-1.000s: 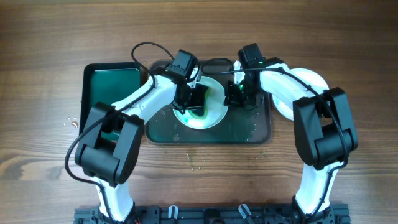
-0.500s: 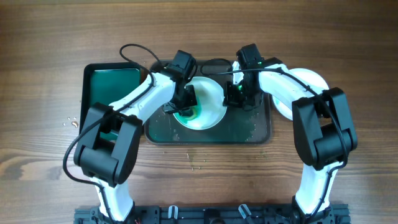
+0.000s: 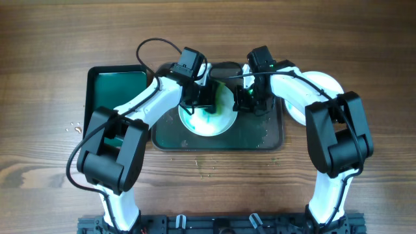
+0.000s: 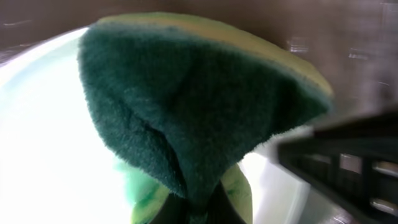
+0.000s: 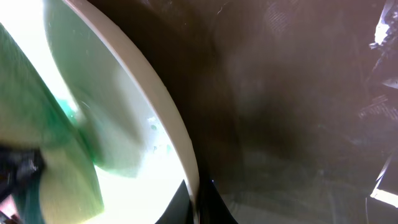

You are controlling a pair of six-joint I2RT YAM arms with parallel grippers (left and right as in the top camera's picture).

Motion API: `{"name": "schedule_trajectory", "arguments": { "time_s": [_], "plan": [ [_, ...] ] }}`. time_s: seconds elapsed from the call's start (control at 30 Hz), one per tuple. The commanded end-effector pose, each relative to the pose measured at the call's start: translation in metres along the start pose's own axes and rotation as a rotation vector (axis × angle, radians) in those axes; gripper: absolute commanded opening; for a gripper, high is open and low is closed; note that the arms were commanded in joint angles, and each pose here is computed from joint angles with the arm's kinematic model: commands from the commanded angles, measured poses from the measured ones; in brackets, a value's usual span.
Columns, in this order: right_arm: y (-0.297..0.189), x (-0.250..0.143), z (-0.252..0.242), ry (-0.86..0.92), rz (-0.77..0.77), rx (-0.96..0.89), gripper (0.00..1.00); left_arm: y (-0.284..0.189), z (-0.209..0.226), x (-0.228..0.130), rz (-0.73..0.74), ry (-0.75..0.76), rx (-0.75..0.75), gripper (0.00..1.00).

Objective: Clean dirty plates on tray and stack at the side

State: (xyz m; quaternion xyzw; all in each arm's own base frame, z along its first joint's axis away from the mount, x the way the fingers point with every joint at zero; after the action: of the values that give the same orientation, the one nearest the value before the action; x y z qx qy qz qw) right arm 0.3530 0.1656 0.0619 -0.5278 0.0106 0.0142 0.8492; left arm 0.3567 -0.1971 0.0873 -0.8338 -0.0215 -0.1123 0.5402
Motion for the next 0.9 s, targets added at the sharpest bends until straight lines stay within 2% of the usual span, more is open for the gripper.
{"name": "schedule_trajectory", "arguments": {
  "time_s": [0.0,0.17,0.3,0.33,0.43,0.73,0.87],
  "plan": [
    [0.006,-0.008,-0.008,-0.006,0.031,-0.043,0.04,0.001,0.030,-0.006,-0.015,-0.116,0.258,0.04],
    [0.006,-0.007,-0.008,-0.007,0.027,-0.041,0.04,-0.003,0.038,-0.032,0.121,-0.213,0.323,0.04],
    [0.006,-0.007,-0.008,-0.009,0.027,-0.042,0.04,-0.009,0.045,-0.046,0.194,-0.225,0.389,0.04],
    [0.006,-0.007,-0.008,-0.009,0.027,-0.041,0.04,-0.018,0.052,-0.046,0.198,-0.221,0.472,0.04],
    [0.006,-0.006,-0.008,-0.011,0.024,-0.041,0.04,-0.028,0.052,-0.037,0.178,-0.217,0.511,0.04],
    [0.004,-0.003,-0.011,-0.044,-0.001,-0.079,0.04,-0.095,0.016,0.026,0.029,-0.217,0.455,0.04],
    [-0.013,-0.003,-0.010,-0.053,-0.047,-0.138,0.04,-0.115,0.017,0.038,0.009,-0.247,0.423,0.04]
  ]
}}
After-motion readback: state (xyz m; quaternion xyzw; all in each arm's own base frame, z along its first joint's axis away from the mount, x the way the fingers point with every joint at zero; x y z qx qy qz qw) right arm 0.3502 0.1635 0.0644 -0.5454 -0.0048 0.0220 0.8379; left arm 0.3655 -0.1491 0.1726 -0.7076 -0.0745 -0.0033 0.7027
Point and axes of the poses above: each gripper's point midway between its finger pads, its own y axis out along the fingers, its own z axis along the line the jaws close on, x = y × z, the point moved 7 cm from there along -y, back along the fingers, and after that the axes turned 2 degrees about y, right-handed, at the moved point
